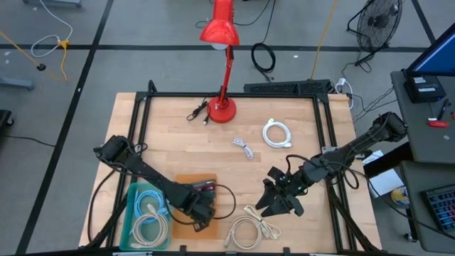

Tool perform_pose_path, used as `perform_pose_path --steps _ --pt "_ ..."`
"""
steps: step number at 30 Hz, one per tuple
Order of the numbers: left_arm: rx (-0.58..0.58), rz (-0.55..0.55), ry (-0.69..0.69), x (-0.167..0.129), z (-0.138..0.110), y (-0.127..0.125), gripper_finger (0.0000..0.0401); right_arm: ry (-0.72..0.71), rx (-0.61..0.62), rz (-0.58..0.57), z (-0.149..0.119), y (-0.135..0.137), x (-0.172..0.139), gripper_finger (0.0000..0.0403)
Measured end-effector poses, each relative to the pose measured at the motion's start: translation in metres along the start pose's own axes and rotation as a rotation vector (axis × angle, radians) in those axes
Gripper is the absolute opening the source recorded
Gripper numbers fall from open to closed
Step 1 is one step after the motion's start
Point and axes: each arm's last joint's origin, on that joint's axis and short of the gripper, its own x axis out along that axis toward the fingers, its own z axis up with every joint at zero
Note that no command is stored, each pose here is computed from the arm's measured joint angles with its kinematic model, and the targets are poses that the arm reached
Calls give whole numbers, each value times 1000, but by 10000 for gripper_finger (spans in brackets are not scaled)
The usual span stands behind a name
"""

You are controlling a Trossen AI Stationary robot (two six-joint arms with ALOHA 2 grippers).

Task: Pick & Place USB Port
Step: Put the bottom brown USB cable into the blue bin

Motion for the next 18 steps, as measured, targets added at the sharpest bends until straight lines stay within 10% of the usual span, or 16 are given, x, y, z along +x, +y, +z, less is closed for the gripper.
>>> perform_pose_path --steps 18 --pt "-60 156 -339 -118 35 -25 0 24 8 -126 3 -15 -2 201"
